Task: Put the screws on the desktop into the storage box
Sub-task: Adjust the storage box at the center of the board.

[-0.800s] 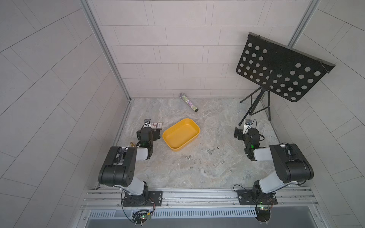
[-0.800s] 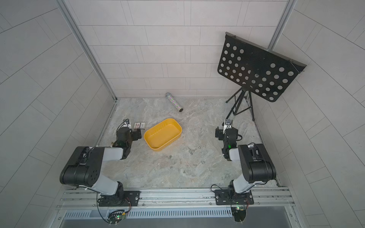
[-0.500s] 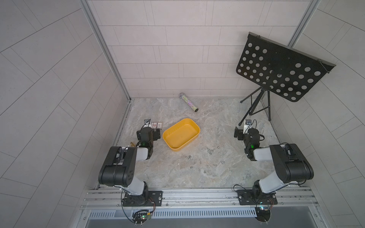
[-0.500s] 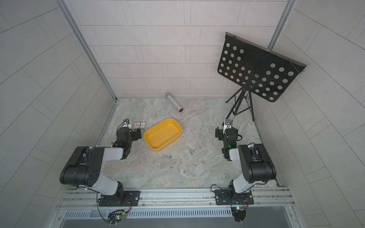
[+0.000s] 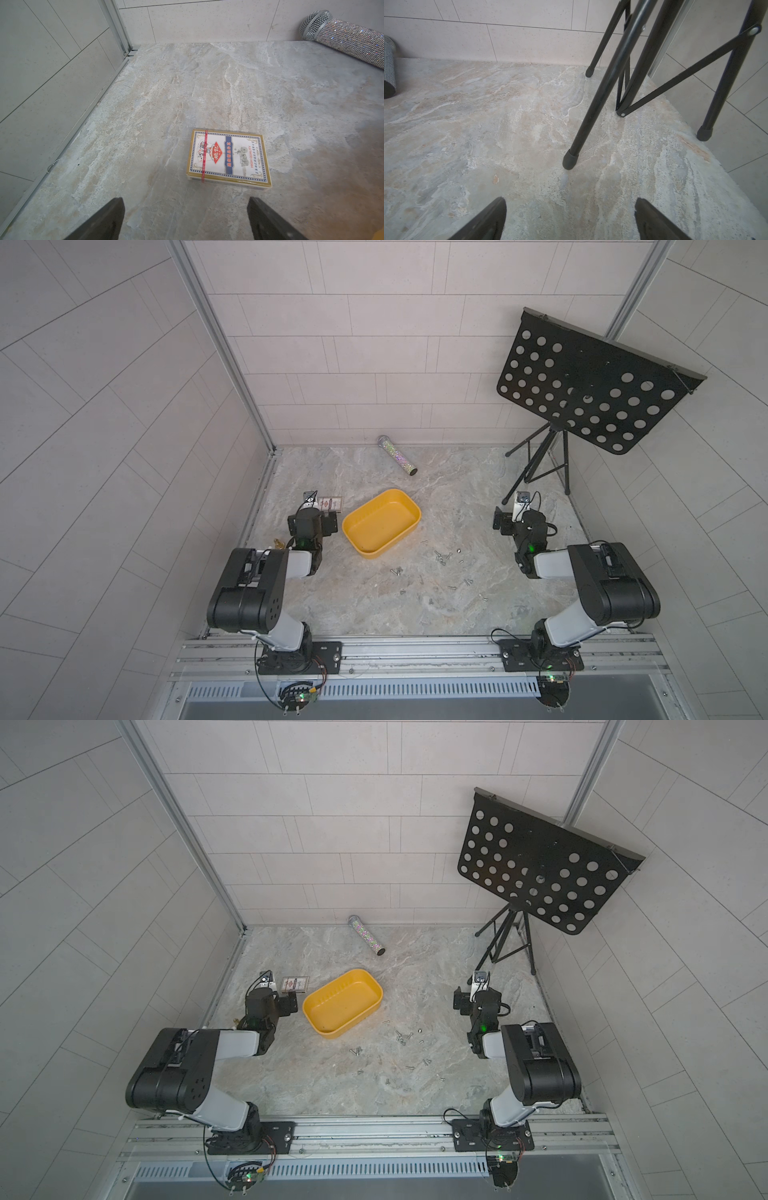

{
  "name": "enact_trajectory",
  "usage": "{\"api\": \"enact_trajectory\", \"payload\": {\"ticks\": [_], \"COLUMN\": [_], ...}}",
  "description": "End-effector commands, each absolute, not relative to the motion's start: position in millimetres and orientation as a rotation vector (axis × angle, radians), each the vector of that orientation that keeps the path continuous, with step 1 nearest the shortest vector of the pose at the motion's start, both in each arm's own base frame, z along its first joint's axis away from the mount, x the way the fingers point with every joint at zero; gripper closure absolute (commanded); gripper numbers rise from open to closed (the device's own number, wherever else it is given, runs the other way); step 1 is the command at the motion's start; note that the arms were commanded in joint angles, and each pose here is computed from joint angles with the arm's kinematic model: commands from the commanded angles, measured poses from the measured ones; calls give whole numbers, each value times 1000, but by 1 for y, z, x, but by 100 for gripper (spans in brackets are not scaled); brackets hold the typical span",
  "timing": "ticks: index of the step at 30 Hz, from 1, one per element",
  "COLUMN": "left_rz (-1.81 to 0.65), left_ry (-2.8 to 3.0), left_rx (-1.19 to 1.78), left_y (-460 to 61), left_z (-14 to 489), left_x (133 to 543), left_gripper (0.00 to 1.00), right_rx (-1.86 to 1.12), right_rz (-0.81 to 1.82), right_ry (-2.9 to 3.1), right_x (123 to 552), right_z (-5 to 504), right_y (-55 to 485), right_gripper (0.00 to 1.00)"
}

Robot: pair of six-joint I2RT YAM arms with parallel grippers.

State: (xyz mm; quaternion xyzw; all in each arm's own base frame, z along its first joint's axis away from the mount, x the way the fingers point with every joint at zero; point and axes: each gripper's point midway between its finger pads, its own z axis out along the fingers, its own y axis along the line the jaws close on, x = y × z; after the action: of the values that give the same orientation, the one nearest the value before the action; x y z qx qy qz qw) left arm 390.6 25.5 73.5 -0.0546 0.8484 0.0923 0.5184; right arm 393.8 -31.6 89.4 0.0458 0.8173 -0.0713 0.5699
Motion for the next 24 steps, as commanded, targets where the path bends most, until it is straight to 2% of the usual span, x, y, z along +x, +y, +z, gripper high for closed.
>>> {"api": "enact_trajectory", "payload": {"ticks": [1,17,24], "left_rz": [211,208,269], "left_ry": [2014,2008,2076], "left_rx": [-136,-136,-229], "left_y": [25,25,37], "left_z": [83,84,115], "left_x": [396,395,392], "left_gripper": [0,0,0], "right_rx": [115,112,167], "right_rz": [-160,-158,-248], "right_ry": [1917,1919,1964], "right_x": [394,395,395], "right_z": [89,89,113], "right_y": [-32,-31,-43], "right_gripper": [0,1,3]}}
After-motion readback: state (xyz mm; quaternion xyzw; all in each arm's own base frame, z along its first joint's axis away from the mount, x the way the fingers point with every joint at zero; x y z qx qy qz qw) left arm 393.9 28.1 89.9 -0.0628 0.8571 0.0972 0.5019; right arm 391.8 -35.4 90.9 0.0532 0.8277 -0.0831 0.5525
